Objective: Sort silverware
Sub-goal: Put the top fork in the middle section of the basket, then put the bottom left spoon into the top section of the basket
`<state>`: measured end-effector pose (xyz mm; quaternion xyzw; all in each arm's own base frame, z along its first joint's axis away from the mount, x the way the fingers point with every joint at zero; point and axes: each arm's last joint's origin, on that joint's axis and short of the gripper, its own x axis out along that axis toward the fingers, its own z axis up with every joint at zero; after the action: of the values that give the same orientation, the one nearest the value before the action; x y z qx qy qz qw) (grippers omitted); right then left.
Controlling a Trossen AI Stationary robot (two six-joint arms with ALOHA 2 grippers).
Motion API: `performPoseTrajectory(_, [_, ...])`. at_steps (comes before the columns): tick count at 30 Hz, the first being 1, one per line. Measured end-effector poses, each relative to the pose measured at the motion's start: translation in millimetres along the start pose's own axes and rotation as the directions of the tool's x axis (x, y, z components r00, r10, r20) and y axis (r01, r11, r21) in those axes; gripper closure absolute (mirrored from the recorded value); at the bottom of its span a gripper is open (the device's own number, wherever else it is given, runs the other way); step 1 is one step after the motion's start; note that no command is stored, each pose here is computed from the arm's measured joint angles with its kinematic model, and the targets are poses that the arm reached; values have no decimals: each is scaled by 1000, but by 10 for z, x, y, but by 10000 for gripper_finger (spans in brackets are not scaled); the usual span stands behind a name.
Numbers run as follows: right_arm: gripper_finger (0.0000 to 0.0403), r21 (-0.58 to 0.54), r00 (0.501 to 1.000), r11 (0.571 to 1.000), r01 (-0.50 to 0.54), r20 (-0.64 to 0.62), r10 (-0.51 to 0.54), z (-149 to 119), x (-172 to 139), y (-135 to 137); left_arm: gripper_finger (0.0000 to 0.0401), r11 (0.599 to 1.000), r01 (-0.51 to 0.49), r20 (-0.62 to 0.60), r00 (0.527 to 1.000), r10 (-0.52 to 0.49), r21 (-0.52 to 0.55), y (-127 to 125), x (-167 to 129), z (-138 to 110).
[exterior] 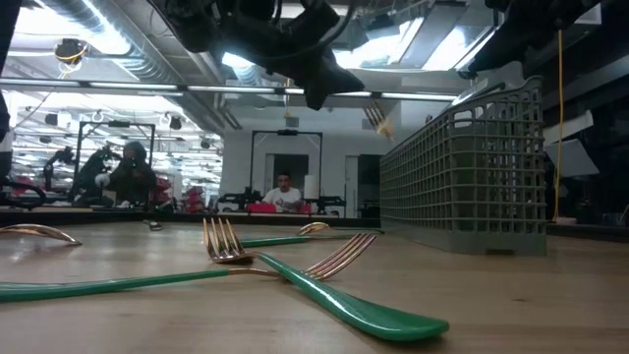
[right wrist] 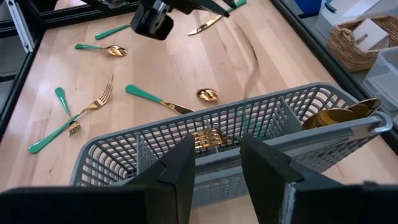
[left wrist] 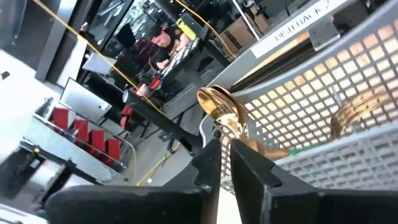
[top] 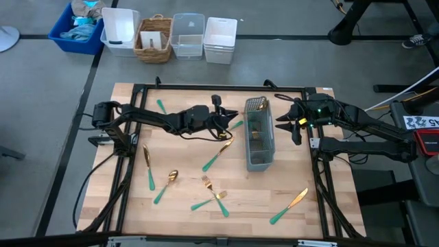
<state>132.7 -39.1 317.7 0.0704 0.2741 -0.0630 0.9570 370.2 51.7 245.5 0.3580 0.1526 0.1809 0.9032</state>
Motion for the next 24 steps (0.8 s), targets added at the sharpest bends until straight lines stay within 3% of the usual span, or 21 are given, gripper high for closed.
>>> performPoseTrajectory(9, [274,0,1000,1000,0,0,0,0,0,0,314,966,-1,1,1000,1,-259,-8,-13,19])
performPoseTrajectory(13, [274,1,1000,1000,0,-3,0,-3,0,0,307,897,-41,-35,999,29,-440,31,-143,123])
performPoseTrajectory(16, [274,1,1000,1000,0,-7,0,-7,-1,0,306,836,-13,-64,998,-27,-548,83,-360,238])
performPoseTrajectory(18, [274,2,1000,1000,0,-8,0,-9,-1,0,306,777,8,-102,990,-93,-630,105,-553,297])
performPoseTrajectory(20, [274,1,1000,1000,-1,-8,1,-9,-1,0,306,692,7,-152,974,-168,-721,117,-774,333])
performPoseTrajectory(24, [274,0,1000,1000,0,-8,0,-8,-1,0,306,451,-42,-239,890,-389,-891,39,-1201,337])
